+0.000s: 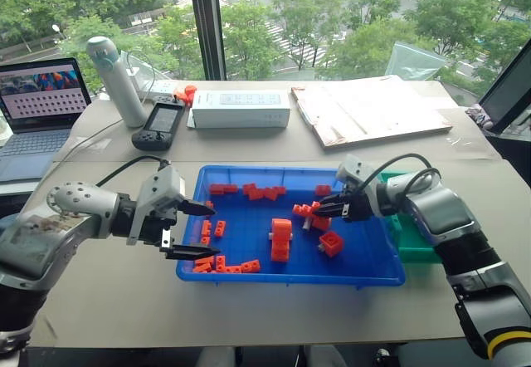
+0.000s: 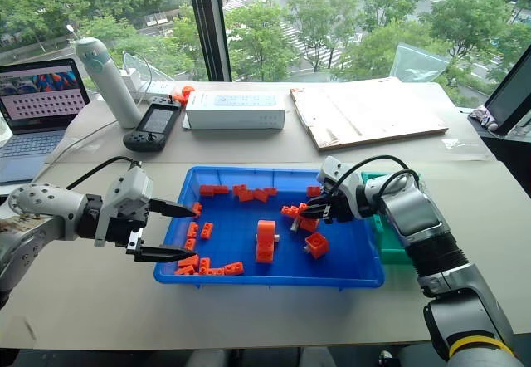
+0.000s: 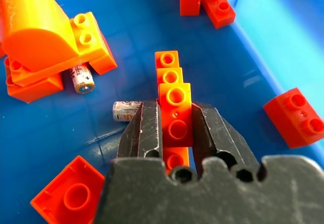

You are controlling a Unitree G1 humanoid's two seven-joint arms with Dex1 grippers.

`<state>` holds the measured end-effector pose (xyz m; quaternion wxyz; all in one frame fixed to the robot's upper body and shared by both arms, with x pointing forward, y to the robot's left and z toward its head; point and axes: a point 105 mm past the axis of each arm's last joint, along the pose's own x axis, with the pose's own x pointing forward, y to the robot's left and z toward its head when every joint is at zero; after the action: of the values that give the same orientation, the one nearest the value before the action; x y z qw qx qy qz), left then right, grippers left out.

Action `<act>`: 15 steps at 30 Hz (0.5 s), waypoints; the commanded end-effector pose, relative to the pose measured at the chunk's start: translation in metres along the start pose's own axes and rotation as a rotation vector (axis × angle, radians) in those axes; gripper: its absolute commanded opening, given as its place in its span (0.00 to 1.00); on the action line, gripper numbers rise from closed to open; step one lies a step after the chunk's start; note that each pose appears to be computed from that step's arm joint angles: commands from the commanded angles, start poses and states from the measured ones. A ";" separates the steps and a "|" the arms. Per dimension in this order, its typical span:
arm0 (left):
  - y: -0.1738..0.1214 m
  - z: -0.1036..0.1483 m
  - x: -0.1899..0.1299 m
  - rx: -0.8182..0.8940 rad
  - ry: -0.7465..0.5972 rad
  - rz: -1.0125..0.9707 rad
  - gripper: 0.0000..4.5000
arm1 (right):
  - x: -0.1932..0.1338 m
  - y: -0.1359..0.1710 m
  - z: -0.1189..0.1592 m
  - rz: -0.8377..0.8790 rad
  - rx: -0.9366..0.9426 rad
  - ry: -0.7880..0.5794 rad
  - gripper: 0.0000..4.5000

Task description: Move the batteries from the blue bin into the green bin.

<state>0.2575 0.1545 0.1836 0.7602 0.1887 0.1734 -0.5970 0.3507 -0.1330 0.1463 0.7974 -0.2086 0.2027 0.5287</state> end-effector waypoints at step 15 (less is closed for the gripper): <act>0.001 0.009 0.003 0.057 -0.014 0.003 1.00 | -0.048 -0.036 0.014 -0.159 -0.129 0.017 0.10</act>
<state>0.2599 0.1498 0.1820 0.7586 0.1930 0.1677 -0.5993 0.3674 -0.1803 0.1685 0.8196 -0.2667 0.1923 0.4692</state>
